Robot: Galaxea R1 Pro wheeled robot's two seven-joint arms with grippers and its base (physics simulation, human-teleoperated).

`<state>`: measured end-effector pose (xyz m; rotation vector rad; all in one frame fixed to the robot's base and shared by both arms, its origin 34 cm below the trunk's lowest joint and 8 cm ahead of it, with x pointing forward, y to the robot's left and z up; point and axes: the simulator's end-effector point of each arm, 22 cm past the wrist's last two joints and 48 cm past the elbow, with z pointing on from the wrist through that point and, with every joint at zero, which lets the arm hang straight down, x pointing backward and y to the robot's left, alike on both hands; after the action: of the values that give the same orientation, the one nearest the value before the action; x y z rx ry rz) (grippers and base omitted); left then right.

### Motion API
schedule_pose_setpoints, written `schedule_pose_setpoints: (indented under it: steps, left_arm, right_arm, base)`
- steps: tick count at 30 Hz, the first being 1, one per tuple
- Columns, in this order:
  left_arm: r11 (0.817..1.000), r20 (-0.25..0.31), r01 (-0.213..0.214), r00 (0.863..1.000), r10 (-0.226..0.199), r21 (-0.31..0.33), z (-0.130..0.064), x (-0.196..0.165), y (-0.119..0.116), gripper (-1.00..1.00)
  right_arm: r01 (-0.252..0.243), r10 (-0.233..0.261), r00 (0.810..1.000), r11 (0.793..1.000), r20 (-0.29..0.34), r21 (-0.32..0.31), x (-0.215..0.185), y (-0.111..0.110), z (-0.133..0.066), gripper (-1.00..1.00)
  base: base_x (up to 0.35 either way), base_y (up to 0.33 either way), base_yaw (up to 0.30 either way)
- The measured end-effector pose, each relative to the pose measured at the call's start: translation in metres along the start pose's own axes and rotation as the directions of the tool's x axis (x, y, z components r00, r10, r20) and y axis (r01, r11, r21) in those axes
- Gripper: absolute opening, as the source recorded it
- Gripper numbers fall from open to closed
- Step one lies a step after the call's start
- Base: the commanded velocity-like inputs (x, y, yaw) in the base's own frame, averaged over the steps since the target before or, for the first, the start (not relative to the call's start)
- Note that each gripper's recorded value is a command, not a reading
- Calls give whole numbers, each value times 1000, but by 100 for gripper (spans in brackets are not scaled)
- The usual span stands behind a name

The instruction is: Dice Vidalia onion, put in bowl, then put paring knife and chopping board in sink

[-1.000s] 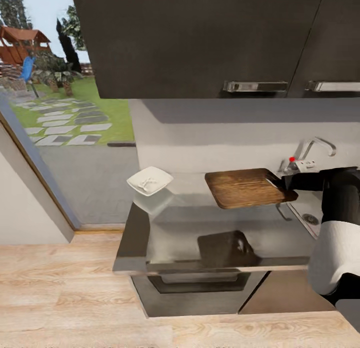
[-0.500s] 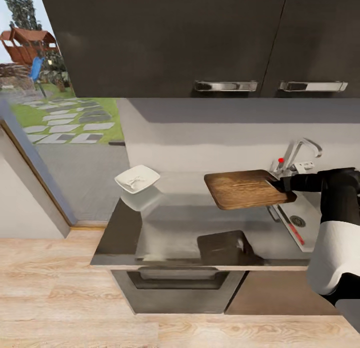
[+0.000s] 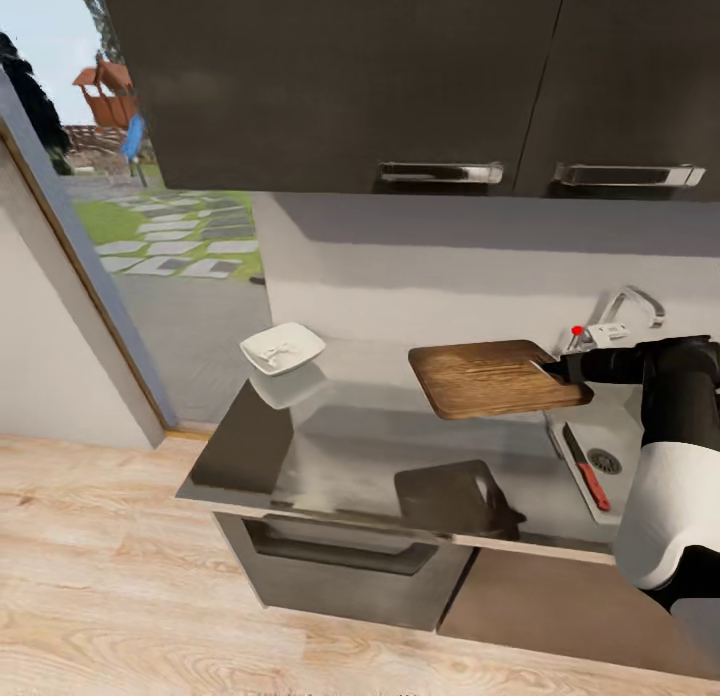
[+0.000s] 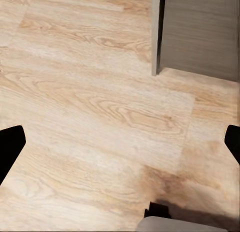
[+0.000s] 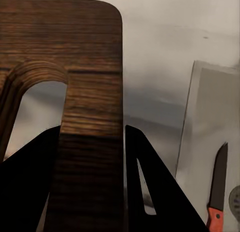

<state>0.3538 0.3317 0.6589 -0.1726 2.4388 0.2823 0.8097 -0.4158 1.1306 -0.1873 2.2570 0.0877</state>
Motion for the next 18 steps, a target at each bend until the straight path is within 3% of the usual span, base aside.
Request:
schedule_pose_setpoints:
  steps: [8, 18]
  left_arm:
    - [1000, 5, 1, 1000, -1, 1, 0, -2, 0, 100]
    - [1000, 19, 4, 1000, -4, 1, 0, -8, -1, 100]
  right_arm:
    - [1, -1, 1000, 1000, 5, 1, -2, 0, -3, -100]
    - [-4, 4, 1000, 1000, 7, -7, -4, 3, -7, -100]
  base:
    - [-199, -261, -44]
    - [-24, -26, -145]
